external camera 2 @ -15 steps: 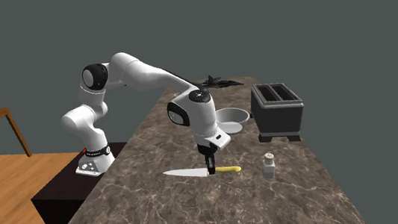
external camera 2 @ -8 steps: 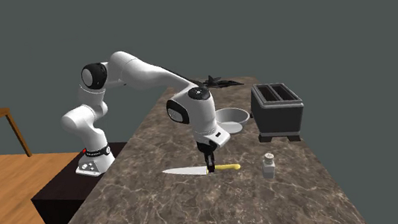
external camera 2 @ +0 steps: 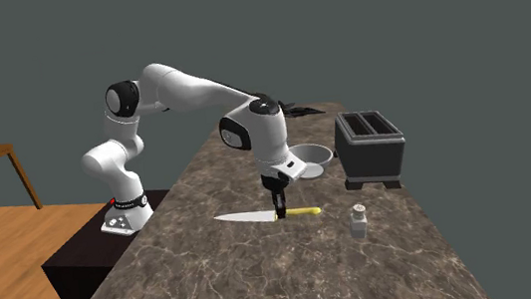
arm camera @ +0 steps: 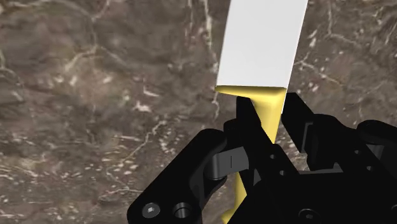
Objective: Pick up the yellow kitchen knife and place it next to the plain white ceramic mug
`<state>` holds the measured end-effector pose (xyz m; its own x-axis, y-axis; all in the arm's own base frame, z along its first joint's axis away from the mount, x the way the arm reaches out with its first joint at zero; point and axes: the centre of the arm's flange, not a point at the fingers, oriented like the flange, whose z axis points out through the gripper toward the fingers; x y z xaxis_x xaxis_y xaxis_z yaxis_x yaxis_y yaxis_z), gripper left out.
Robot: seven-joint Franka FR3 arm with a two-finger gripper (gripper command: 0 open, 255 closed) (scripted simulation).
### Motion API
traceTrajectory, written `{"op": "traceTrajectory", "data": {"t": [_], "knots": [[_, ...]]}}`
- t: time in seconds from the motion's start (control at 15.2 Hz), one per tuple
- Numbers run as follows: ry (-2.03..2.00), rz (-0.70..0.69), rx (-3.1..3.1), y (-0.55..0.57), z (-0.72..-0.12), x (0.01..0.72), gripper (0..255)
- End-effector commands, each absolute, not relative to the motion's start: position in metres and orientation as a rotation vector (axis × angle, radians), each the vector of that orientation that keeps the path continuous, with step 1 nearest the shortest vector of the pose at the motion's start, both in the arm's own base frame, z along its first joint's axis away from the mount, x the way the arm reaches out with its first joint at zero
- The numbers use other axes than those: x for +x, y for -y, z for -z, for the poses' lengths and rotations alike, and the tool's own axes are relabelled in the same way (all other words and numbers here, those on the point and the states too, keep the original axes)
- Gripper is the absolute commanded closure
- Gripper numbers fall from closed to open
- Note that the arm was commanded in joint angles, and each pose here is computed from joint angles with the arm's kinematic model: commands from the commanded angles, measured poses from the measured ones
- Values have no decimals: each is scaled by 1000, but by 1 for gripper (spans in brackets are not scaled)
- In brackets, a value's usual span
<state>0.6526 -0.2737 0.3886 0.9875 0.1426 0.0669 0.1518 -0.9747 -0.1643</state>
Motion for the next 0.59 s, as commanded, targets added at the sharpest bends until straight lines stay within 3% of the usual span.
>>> {"op": "traceTrajectory", "data": {"t": [0.0, 0.53], "knots": [[221, 81, -2962, 273, -398, 653, 255], [221, 81, -2962, 273, -441, 653, 255]]}}
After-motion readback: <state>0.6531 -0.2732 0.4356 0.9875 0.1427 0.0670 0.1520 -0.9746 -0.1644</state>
